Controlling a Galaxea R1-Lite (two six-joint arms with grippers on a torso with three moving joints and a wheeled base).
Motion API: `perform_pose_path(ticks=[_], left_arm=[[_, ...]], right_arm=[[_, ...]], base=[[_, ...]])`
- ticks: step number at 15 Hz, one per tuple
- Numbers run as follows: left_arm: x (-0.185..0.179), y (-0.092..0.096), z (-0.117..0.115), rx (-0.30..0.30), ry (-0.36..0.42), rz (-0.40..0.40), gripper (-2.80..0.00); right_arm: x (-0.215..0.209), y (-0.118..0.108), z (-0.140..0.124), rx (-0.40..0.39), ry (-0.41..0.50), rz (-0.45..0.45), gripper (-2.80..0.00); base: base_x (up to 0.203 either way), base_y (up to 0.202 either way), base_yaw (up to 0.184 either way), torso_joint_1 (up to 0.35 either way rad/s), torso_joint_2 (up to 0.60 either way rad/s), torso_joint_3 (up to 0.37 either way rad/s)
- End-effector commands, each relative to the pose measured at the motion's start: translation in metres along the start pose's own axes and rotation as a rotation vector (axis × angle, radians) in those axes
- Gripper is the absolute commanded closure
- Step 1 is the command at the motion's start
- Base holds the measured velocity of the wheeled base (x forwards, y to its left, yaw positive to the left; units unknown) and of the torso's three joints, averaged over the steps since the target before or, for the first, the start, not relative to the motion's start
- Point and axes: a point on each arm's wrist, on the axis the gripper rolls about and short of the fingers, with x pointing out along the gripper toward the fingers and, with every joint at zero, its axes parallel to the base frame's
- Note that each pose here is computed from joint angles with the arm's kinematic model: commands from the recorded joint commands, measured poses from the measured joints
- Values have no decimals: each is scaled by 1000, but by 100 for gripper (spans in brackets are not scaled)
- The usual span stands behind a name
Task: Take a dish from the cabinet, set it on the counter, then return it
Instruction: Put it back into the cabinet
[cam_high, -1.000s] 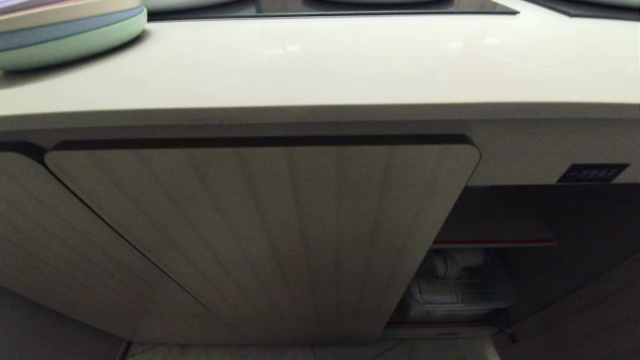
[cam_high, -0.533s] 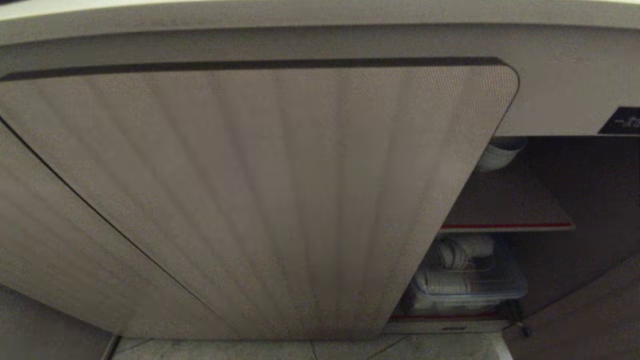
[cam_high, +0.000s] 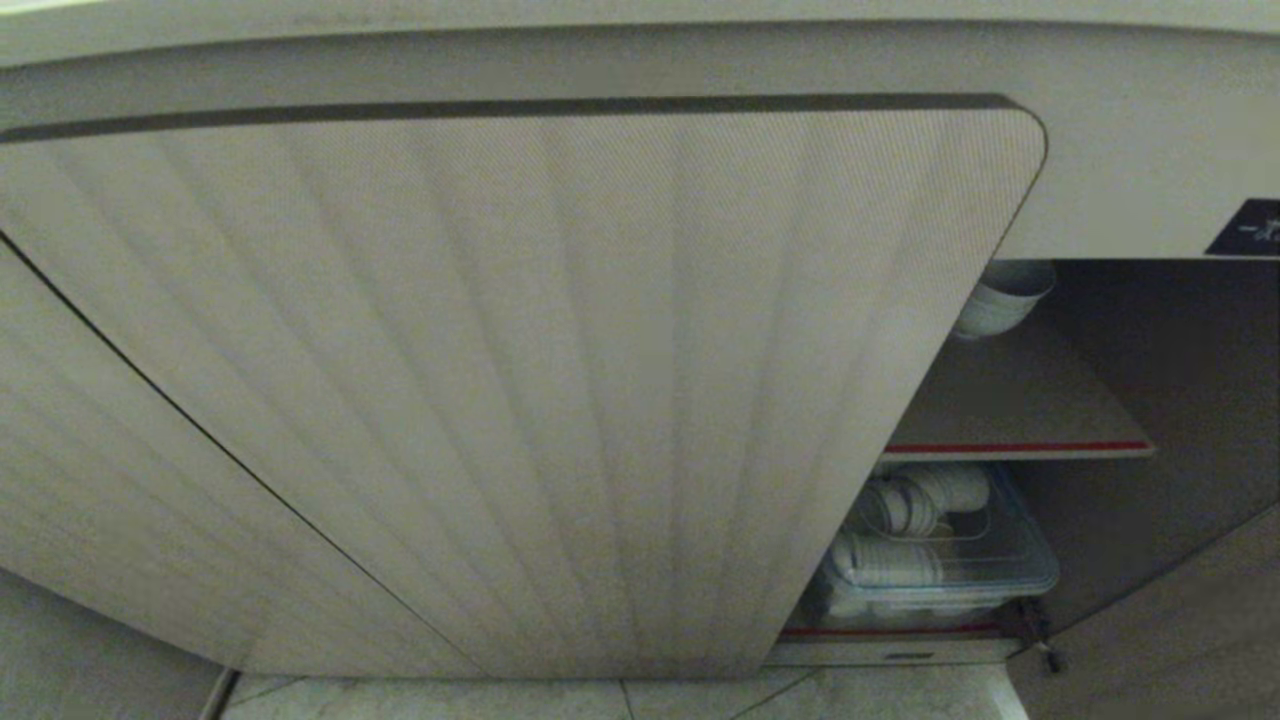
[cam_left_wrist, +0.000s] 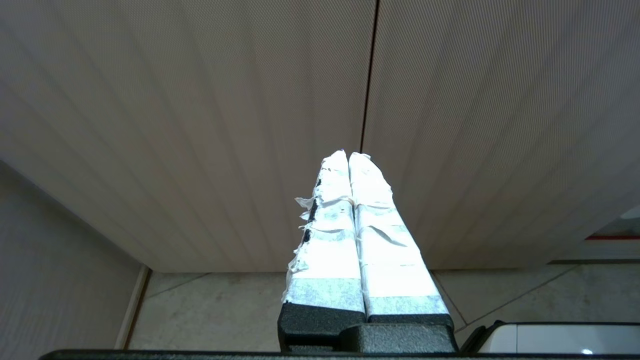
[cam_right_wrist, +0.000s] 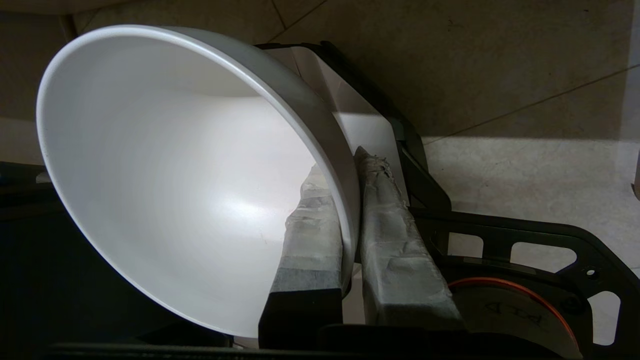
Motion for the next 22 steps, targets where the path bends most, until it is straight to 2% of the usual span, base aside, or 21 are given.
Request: perform_pose_path(ticks=[1,20,22], left_arm=[[0,0,0,0,-1,0,0],[0,0,0,0,-1,0,0],[0,0,0,0,-1,0,0]], right_arm=[[0,0,0,-2,4,0,0],[0,-1,-1,-5,-7,-42,0],[0,-1,0,-25,-2,-41,0]], base=[[0,0,0,0,0,0],[0,0,0,0,0,0],[0,0,0,0,0,0]])
